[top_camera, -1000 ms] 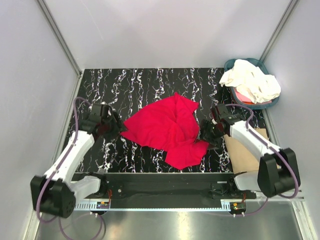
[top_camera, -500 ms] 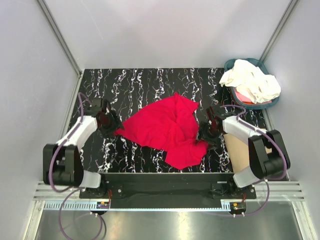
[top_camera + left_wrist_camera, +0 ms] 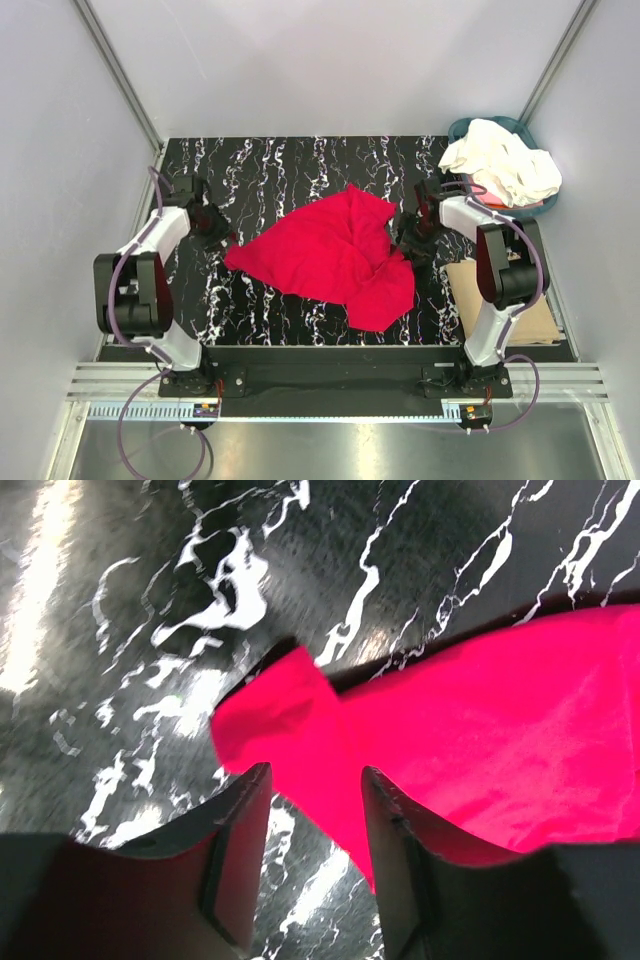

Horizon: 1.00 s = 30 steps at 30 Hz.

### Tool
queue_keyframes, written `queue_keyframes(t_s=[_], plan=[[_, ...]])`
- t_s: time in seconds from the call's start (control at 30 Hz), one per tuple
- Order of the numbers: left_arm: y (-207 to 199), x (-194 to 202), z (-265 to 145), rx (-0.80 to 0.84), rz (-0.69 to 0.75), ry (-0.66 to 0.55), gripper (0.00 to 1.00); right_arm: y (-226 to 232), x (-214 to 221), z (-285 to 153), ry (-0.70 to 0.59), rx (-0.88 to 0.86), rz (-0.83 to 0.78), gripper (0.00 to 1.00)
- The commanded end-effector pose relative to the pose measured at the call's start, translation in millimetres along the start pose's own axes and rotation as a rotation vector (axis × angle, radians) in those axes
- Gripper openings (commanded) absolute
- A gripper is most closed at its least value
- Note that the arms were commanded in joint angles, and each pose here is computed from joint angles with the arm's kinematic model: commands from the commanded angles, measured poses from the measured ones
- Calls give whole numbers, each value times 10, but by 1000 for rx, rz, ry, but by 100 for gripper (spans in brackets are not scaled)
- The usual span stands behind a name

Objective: Fold and stack the t-shirts
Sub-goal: Flatten the tshirt out

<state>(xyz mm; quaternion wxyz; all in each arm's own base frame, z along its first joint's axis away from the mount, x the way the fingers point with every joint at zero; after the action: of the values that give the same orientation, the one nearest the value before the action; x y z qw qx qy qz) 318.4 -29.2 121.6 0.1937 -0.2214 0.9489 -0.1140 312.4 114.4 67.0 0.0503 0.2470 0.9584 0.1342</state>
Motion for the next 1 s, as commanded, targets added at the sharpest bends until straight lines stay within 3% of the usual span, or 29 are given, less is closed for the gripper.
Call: queue_keyframes(t_s=[0.0, 0.2, 0.4, 0.63, 0.97], plan=[[-86, -88, 88, 40, -4, 12, 48, -77, -143, -95, -72, 55, -40, 76], [-40, -45, 287, 10, -36, 60, 56, -224, 111, -557, -132, 41, -52, 79], [-25, -135, 428, -21, -37, 55, 54, -303, 449, -796, -102, -54, -57, 79], [-50, -200, 303, -34, -67, -4, 52, -503, 751, -858, -103, -85, -44, 80], [-38, -163, 580, -47, -132, 71, 47, -446, 771, -806, -56, -118, -34, 73]])
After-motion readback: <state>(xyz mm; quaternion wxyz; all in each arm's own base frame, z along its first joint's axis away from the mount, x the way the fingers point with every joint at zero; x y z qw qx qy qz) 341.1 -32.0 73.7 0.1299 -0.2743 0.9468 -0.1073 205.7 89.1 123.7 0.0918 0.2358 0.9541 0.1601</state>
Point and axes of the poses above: each gripper's point midway between its finger pads, its own z axis out along the fingers, its own y axis along the line the jaws close on, x = y × z, the point moved 5 cm from there along -z, back along the fingers, and after that the axes turned 8 degrees about z, right-handed, at the moved point
